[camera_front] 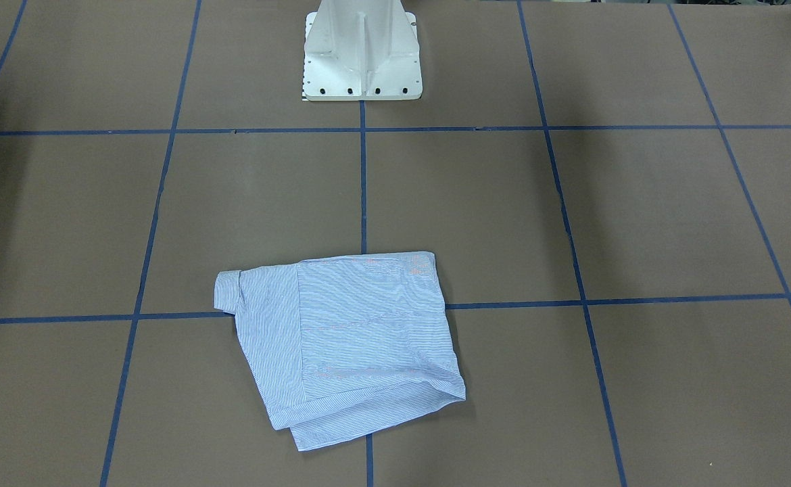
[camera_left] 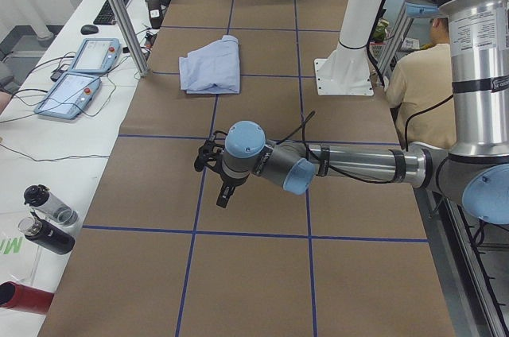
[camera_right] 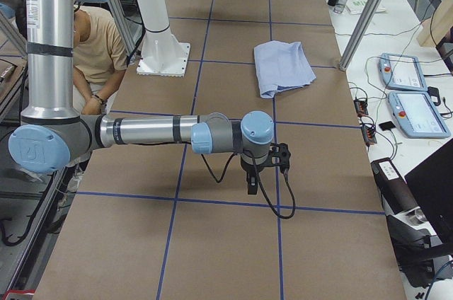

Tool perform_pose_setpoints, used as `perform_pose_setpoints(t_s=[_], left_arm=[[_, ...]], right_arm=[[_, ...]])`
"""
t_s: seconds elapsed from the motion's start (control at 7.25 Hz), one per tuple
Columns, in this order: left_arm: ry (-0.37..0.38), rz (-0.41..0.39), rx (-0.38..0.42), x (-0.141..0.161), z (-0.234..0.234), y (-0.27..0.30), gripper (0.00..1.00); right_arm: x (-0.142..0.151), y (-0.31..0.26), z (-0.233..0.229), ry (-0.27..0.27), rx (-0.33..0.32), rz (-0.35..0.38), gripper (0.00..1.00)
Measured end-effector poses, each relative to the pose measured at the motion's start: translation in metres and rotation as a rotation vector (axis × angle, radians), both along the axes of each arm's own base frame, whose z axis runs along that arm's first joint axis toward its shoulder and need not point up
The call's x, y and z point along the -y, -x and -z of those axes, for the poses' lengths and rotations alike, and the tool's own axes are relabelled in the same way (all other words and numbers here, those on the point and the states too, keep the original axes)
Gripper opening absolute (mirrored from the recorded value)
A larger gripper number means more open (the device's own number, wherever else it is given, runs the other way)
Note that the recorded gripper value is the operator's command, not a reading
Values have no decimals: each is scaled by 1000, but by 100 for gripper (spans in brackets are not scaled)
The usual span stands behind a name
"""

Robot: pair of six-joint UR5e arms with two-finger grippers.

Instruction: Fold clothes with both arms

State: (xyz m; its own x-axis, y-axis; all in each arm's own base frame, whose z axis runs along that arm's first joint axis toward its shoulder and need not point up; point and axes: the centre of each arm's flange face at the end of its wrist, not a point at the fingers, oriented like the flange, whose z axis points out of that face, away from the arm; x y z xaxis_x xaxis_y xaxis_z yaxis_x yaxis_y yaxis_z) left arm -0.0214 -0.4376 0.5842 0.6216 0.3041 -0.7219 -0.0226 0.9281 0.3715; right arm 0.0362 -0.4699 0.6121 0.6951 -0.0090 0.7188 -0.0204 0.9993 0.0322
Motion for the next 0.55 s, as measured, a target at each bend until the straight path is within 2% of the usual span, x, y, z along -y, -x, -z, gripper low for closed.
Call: perform_pose_setpoints(t_s=[0.55], left_arm=[[-6,18,29,-2,-1,4,99]], right_arm=[[-10,2,-2,6,8,-1,100]])
